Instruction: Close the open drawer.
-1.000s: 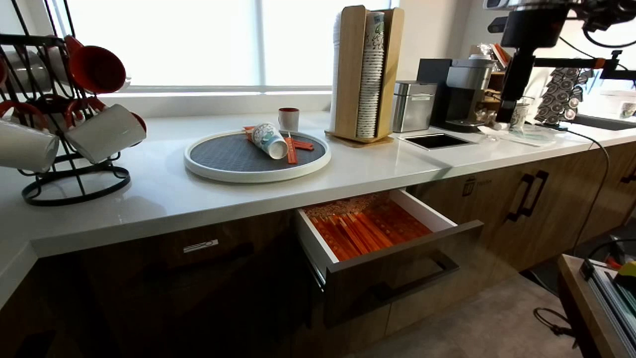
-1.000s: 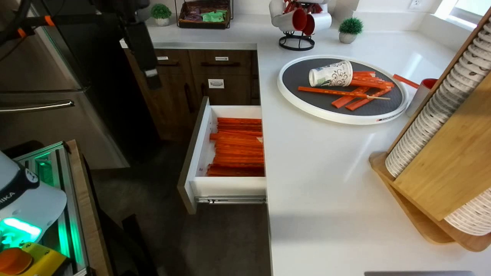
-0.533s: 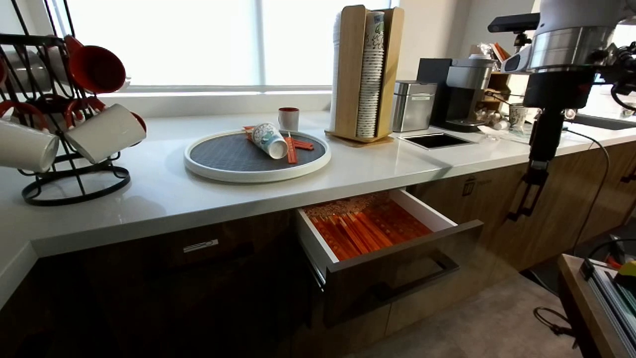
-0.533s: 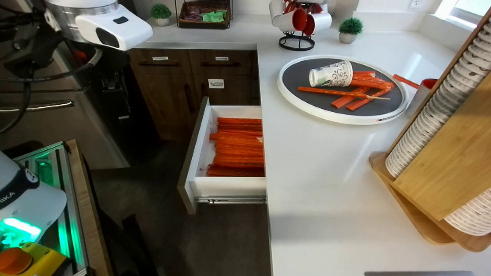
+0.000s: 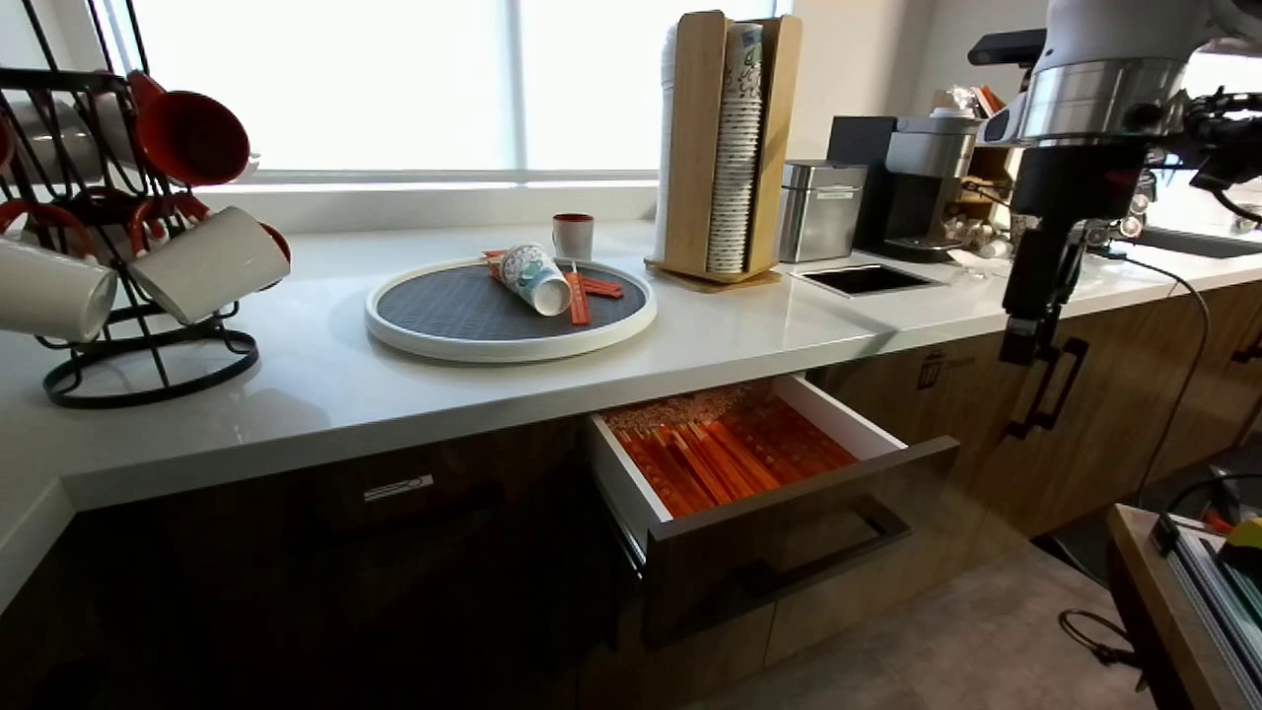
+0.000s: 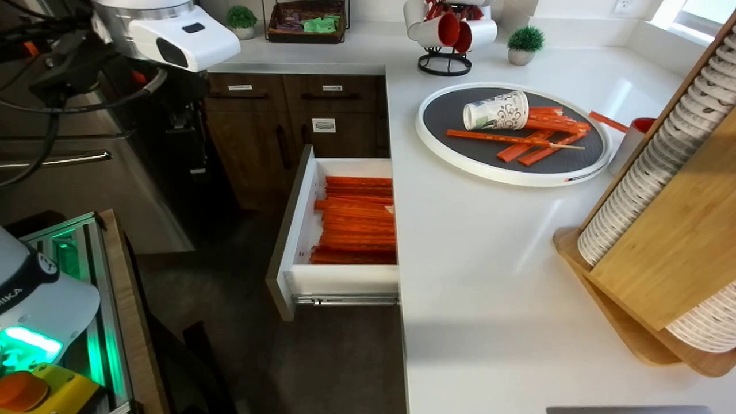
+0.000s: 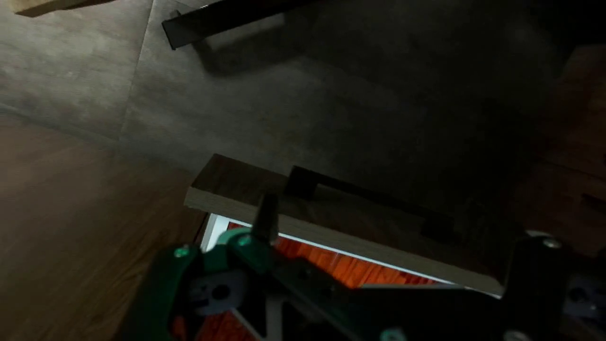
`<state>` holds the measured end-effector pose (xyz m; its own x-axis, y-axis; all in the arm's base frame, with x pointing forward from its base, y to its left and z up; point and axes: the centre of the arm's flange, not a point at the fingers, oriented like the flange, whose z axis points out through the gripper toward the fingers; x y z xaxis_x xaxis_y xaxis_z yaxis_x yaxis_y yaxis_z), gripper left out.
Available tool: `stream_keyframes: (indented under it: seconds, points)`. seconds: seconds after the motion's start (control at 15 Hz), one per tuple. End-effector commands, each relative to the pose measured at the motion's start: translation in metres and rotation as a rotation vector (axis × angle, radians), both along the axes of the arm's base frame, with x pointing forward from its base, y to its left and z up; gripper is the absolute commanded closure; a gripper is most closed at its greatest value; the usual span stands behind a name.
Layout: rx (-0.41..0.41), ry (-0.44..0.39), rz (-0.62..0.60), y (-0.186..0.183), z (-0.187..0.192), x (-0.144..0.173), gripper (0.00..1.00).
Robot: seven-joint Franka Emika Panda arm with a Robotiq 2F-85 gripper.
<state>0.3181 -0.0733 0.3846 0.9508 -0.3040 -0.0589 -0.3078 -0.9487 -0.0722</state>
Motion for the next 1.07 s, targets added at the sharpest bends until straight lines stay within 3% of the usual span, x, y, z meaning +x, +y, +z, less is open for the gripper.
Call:
stream_keyframes:
  seconds: [0.0,0.13,0.4,0.73,1.0]
  points:
    - [-0.032,-0.008,-0.193,0.024,-0.053,-0.003,0.19]
    - [-0.036,-0.014,-0.277,0.031,-0.067,0.000,0.29]
    - [-0.042,-0.032,-0.362,0.040,-0.099,0.000,0.61]
    - [0.053,0.030,-0.436,0.047,-0.137,-0.001,0.98]
    - [0.068,0.014,-0.453,0.045,-0.170,0.000,1.00]
